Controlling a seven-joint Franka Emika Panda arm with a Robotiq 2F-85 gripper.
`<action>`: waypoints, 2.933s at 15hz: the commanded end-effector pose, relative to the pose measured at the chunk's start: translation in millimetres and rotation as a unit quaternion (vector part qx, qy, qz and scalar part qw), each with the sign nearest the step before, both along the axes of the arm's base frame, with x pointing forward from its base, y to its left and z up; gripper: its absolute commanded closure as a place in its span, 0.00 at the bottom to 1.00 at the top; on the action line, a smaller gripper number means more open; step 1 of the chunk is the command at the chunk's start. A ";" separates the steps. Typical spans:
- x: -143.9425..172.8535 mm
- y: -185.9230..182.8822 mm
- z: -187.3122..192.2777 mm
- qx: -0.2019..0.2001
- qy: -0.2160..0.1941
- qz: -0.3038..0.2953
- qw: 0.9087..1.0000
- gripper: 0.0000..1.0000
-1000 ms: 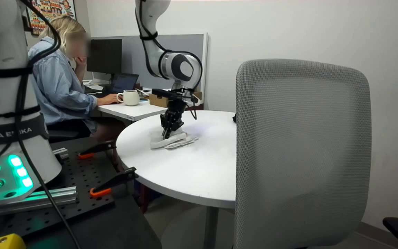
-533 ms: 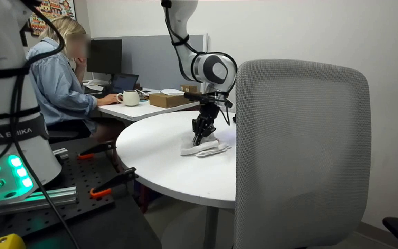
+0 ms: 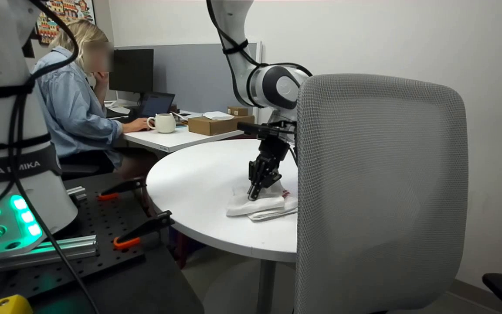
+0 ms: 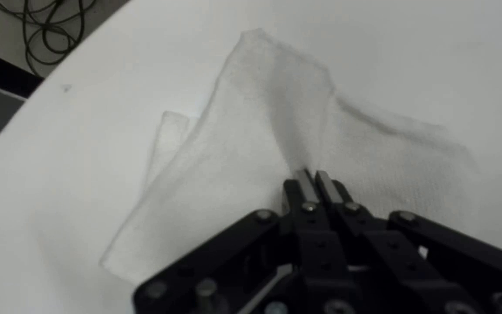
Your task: Wipe the table top with the white towel
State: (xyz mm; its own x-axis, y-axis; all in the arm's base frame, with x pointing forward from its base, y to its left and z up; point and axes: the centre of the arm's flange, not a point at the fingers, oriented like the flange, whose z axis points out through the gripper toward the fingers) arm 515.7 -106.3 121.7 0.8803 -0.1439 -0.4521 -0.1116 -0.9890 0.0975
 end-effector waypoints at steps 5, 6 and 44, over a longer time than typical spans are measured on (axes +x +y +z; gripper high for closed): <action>-97.1 151.6 12.0 0.050 0.021 0.124 0.991 0.96; -97.5 178.2 8.9 0.056 0.019 0.148 0.987 0.96; -108.8 235.9 259.2 -0.048 -0.157 0.104 0.981 0.00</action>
